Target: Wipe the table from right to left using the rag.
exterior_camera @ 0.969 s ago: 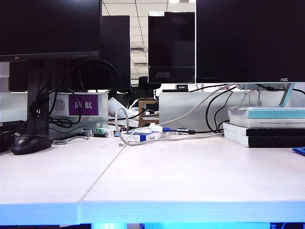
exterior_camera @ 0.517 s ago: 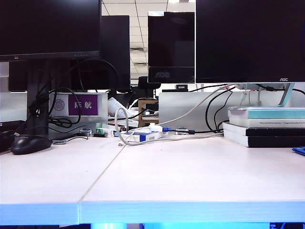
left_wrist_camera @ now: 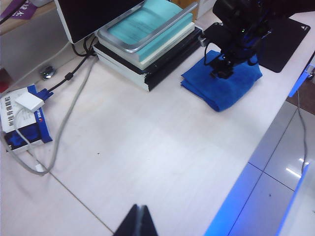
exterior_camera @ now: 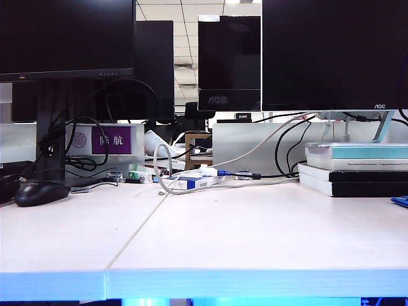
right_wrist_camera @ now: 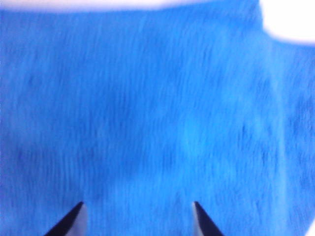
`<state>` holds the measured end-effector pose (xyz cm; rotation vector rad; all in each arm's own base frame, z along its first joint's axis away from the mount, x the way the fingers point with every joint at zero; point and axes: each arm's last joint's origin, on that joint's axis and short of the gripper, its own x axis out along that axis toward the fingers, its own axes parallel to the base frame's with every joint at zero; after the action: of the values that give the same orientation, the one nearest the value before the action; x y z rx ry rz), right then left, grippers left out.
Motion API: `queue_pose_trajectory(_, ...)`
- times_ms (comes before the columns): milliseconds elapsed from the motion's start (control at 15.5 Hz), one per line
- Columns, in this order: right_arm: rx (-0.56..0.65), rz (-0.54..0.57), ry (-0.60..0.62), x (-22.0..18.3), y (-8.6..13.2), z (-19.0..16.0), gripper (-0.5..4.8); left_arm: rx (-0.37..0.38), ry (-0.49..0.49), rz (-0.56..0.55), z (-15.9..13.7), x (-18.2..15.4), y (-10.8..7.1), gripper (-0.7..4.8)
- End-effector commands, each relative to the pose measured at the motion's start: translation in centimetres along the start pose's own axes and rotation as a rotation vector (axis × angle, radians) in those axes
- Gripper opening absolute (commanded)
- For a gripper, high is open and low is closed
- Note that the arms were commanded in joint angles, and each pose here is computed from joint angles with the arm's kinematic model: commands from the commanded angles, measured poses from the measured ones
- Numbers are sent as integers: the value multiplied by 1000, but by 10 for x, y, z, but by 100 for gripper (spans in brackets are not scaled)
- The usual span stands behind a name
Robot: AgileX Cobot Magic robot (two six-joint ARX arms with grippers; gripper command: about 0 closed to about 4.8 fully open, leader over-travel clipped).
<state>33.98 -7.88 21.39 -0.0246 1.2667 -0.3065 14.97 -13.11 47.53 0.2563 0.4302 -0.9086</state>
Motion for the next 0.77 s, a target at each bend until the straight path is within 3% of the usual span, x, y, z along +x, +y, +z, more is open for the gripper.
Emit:
queue_pose_trajectory(65, 8, -8, -76, 1, -2, 9, 268, 8, -14, -4, 2, -3, -1, -5)
queue_pose_trajectory(194, -28, -10, -92, 4, -2, 11, 266, 8, -14, -4, 2, -3, -1, -5)
queue_pose_trajectory(775, -50, -11, 45, 46, -8, 6, 266, 8, -14, -4, 2, -2, -1, -5)
